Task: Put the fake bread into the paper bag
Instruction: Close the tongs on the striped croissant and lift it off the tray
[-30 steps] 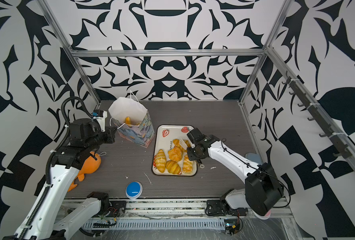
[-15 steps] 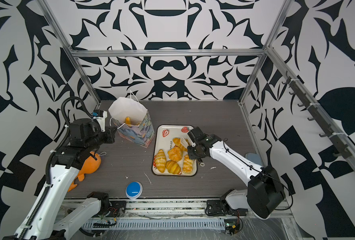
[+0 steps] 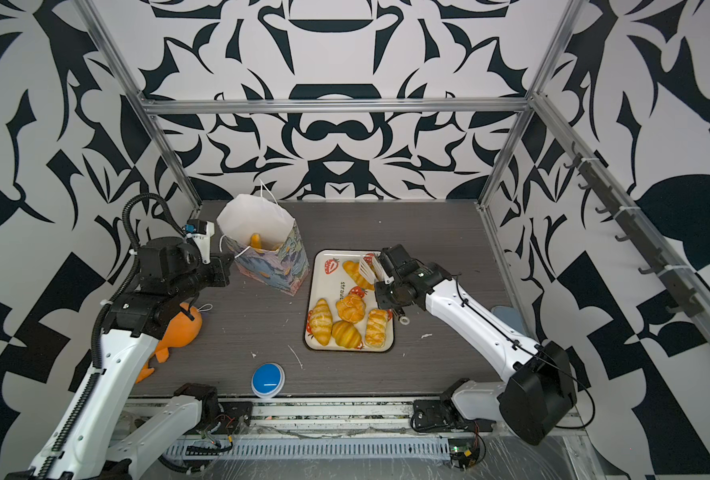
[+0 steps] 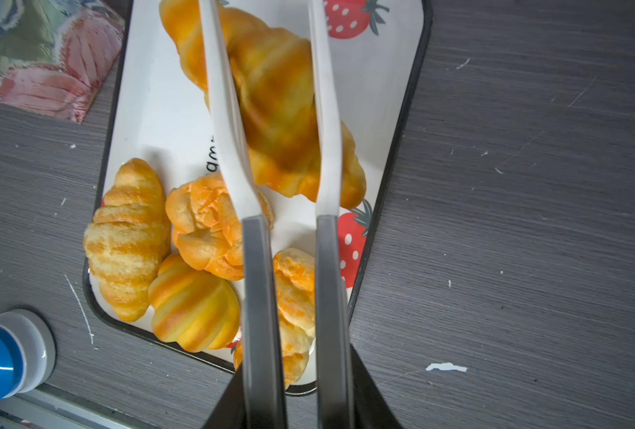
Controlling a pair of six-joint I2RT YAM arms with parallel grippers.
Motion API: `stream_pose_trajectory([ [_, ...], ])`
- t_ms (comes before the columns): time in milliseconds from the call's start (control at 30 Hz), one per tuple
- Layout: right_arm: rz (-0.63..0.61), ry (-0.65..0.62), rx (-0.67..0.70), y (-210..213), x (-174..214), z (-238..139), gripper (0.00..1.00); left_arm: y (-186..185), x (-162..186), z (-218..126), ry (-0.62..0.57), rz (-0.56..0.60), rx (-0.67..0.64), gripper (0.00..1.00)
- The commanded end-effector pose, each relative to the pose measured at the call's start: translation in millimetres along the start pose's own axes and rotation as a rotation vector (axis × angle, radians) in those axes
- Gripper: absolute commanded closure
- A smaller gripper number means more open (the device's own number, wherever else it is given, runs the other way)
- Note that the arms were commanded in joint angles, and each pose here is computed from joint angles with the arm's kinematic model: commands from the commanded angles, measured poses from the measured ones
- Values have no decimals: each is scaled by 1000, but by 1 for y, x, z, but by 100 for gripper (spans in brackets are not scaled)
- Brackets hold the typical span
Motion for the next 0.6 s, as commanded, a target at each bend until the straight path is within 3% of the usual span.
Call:
stream_pose_trajectory([
  [0,-4,-91,-48,11,-20,-23,67,-2,5,-1,20,-2,11,96],
  [567,-5,-171,-253,50,-49,-76,68,-2,5,-1,19,0,8,96],
])
Point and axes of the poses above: each gripper's point midway between its finger pads, its own z axis out along the fingers, its own y axis along the line the jaws close on, x = y × z, the point moved 6 cm from there along -z, back along the fingers, and after that the axes turned 14 degrees about z, right-handed, at the moved point
